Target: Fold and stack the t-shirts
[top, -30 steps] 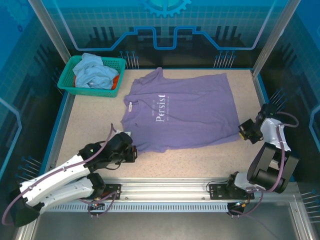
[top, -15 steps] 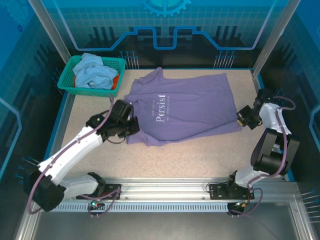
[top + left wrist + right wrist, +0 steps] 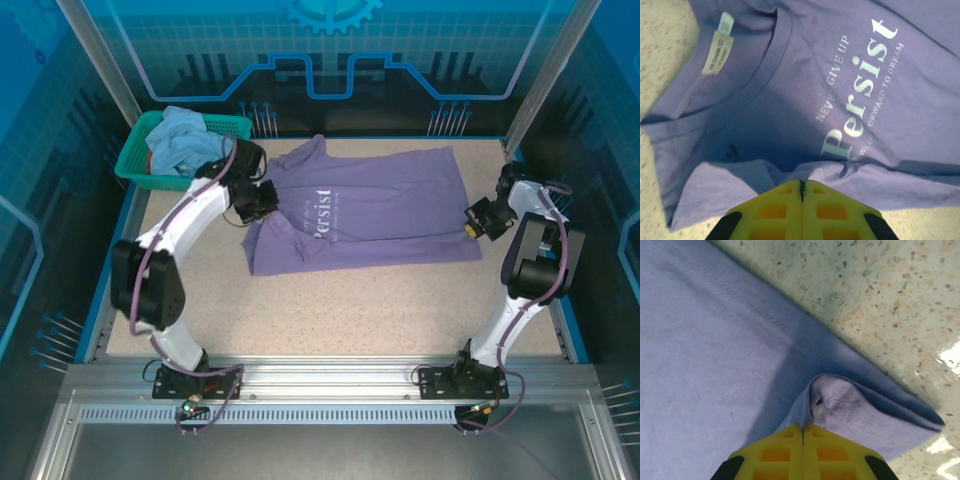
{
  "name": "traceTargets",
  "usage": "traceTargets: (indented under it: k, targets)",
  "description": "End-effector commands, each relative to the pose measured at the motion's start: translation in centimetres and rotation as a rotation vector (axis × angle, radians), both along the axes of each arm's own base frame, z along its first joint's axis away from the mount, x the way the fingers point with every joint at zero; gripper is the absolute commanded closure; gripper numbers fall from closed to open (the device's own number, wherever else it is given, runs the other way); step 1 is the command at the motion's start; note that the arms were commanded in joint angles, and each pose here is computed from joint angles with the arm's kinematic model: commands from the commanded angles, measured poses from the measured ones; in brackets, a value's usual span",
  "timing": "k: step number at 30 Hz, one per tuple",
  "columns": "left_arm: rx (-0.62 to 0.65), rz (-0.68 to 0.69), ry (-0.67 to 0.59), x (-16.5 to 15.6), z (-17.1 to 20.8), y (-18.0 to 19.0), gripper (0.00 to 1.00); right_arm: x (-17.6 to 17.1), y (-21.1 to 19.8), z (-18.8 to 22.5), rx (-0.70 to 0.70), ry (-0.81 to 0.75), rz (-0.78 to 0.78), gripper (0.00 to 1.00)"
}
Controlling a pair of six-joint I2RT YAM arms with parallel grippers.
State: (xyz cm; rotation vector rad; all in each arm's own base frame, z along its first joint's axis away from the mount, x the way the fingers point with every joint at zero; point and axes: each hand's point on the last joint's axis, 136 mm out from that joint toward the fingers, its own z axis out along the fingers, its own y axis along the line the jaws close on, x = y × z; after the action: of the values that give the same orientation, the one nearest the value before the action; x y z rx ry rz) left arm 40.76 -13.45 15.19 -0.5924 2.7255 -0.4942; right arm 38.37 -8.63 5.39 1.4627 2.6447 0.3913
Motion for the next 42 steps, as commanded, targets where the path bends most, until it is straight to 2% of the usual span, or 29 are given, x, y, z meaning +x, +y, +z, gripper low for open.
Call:
traceTargets:
  k: [1,6,8,10,11,12,14,15,16,18,20,23,26,29,30,32,34,39,42]
  targets:
    - [0.008,-0.047,0.055,1.3,-0.8,-0.3,1.0,0.4,-0.3,-0.3,0.06,0.017,-0.057,0.99]
    - [0.061,0.005,0.071,4.4,-1.5,1.3,1.0,0.1,-1.3,-1.0,0.101,0.011,-0.132,0.97]
    - [0.084,0.02,0.082,5.2,-2.0,2.0,0.95,0.0,-1.6,-1.1,0.113,0.012,-0.149,0.95]
    - [0.093,0.031,0.09,6.0,-2.4,2.5,0.83,0.0,-2.1,-1.3,0.119,0.01,-0.172,0.83]
    - [0.102,0.035,0.092,6.5,-2.4,2.8,0.74,-0.1,-2.3,-1.2,0.121,0.009,-0.189,0.76]
    - [0.111,0.038,0.096,6.7,-2.1,3.1,0.68,0.0,-2.5,-1.1,0.127,-0.005,-0.204,0.67]
    - [0.134,0.042,0.077,7.1,-0.9,3.7,0.66,0.3,-2.9,-0.2,0.135,-0.04,-0.222,0.4]
    - [0.143,0.049,0.055,7.1,0.1,3.9,0.58,0.4,-2.8,0.5,0.131,-0.062,-0.219,0.31]
    - [0.148,0.059,0.034,7.0,0.9,4.1,0.48,0.6,-2.7,1.3,0.127,-0.094,-0.205,0.26]
    - [0.145,0.073,-0.019,6.2,2.9,4.0,0.43,1.0,-1.6,3.0,0.106,-0.161,-0.151,0.2]
    - [0.122,0.072,-0.048,4.8,3.8,3.1,0.43,0.6,0.2,4.1,0.089,-0.184,-0.082,0.21]
    - [0.074,0.034,-0.092,1.7,3.4,-0.1,0.54,-0.7,3.6,4.8,0.064,-0.21,0.043,0.28]
    - [0.026,-0.007,-0.091,-1.3,1.5,-3.1,0.67,-2.2,6.4,5.5,-0.007,-0.259,0.164,0.38]
    - [-0.018,0.007,-0.059,-2.9,-1.3,-4.0,0.83,-2.6,9.7,5.8,-0.034,-0.317,0.291,0.51]
    - [-0.027,0.012,-0.047,-3.0,-2.2,-4.1,0.87,-2.7,10.8,5.7,-0.026,-0.319,0.336,0.59]
    - [-0.028,0.017,-0.017,-3.1,-3.7,-4.2,0.88,-2.7,12.7,4.7,-0.016,-0.28,0.409,0.69]
    - [-0.026,0.028,0.004,-3.0,-5.2,-4.3,0.89,-2.5,14.3,3.6,0.004,-0.239,0.47,0.73]
    - [0.004,0.078,0.05,-2.8,-9.6,-3.8,0.89,-1.8,16.9,0.4,-0.009,-0.15,0.559,0.72]
    - [0.041,0.09,0.074,-3.0,-11.9,-3.3,0.88,-1.8,16.9,-1.6,-0.025,-0.09,0.551,0.71]
